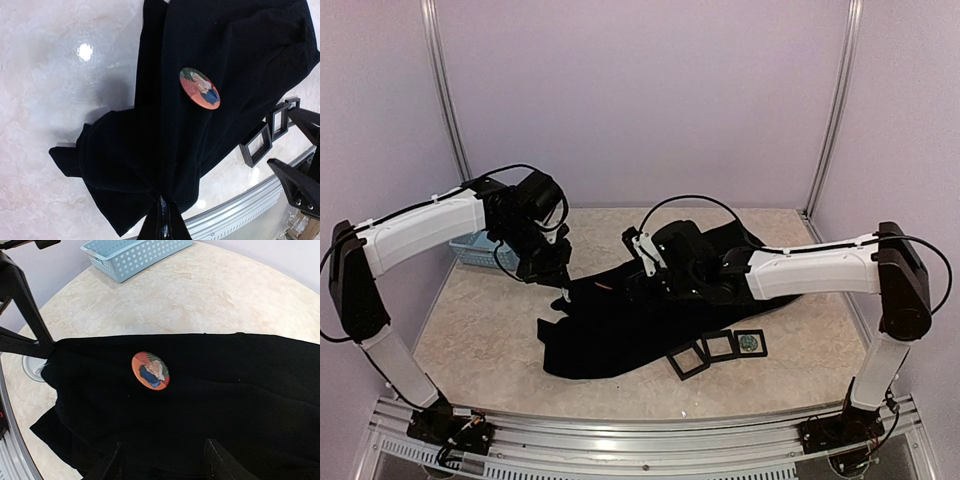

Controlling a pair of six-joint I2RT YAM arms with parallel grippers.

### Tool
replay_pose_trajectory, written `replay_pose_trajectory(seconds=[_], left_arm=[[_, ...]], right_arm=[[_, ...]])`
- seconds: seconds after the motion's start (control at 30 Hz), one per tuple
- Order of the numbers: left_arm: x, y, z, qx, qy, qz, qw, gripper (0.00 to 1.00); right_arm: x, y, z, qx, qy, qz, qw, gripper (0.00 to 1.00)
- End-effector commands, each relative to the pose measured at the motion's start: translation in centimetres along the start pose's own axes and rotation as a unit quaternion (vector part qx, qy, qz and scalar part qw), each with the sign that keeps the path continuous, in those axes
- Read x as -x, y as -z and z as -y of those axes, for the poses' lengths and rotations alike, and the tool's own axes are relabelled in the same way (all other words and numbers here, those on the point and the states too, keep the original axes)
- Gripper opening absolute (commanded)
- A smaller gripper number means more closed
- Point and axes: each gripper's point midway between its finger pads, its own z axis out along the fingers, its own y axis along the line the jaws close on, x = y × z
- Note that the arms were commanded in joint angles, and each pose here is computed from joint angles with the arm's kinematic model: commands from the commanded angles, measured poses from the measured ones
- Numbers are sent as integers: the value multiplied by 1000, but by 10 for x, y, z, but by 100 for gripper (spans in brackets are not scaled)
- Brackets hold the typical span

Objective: Remove the brooch from the garment
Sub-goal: Pick up the brooch from the crumpled clothing, then pick up the crumpled clothing from the center of the board.

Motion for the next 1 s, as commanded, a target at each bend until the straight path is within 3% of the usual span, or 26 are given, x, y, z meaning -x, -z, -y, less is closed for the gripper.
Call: replay_pose_trajectory(seconds=[0.0,0.47,0.83,0.97], left_arm=[[19,19,-4,13,-15,72,997,0],[59,51,10,-18,-68,212,975,0],[54,49,19,-71,-75,221,970,0],[49,46,15,-72,-72,216,971,0]], right_arm=[[18,-6,-15,61,5,14,998,56],[56,-10,-44,148,26,51,987,58],[62,-47,-51,150,58,39,986,59],[54,-58,-56,155,65,23,986,55]])
